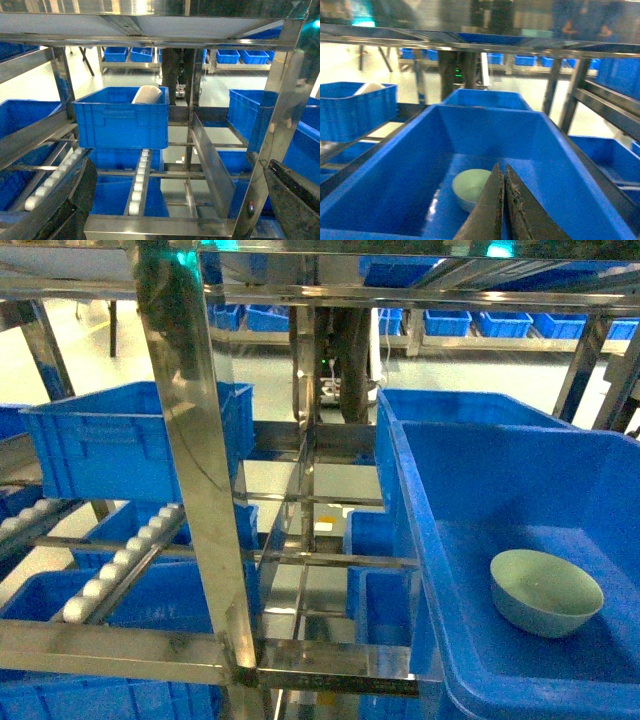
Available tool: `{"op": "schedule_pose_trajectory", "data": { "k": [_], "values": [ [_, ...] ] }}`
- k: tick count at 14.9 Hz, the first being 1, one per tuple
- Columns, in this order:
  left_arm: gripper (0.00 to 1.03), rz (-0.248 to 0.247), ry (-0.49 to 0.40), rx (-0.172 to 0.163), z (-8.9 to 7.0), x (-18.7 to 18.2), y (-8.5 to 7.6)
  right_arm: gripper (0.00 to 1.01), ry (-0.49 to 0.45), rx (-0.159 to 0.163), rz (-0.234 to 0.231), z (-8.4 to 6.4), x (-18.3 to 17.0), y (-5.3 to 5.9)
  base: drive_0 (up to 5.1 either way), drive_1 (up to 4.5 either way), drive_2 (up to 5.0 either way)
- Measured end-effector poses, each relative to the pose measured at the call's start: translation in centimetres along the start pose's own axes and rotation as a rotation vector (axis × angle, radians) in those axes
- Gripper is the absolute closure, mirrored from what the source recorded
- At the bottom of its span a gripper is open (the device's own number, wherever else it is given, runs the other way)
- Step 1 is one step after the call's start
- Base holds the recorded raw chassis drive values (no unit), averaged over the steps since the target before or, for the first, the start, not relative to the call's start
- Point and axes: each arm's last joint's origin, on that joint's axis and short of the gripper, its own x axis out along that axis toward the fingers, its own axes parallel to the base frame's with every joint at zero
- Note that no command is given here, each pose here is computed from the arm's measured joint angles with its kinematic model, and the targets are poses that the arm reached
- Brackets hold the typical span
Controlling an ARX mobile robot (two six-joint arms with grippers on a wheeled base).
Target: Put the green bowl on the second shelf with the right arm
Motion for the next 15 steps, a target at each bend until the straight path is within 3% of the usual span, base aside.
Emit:
{"op": "schedule_pose_trajectory", "data": {
  "k": [1,3,8,9,15],
  "values": [
    [0.05,-0.003,0.000,0.000,0.00,0.00,-0.01,0.99,0.000,0.000,0.025,-0.04,0.01,0.26,0.0,0.00,0.0],
    [0.05,0.000,0.001,0.000,-0.01,0.00,0.00,0.99,-0.001,0.001,-0.008,-0.90,-0.02,0.10,0.0,0.00,0.0],
    [0.05,-0.002,0.000,0.000,0.00,0.00,-0.01,0.99,-0.006,0.001,-0.007,-0.87,-0.04,0.11,0.0,0.00,0.0],
    [0.05,-0.002,0.000,0.000,0.00,0.00,-0.01,0.95,-0.006,0.001,-0.007,-0.86,-0.04,0.11,0.0,0.00,0.0],
    [0.05,-0.002,0.000,0.000,0.00,0.00,-0.01,0.27,-0.006,0.001,-0.007,-0.87,-0.04,0.11,0.0,0.00,0.0]
  ]
}}
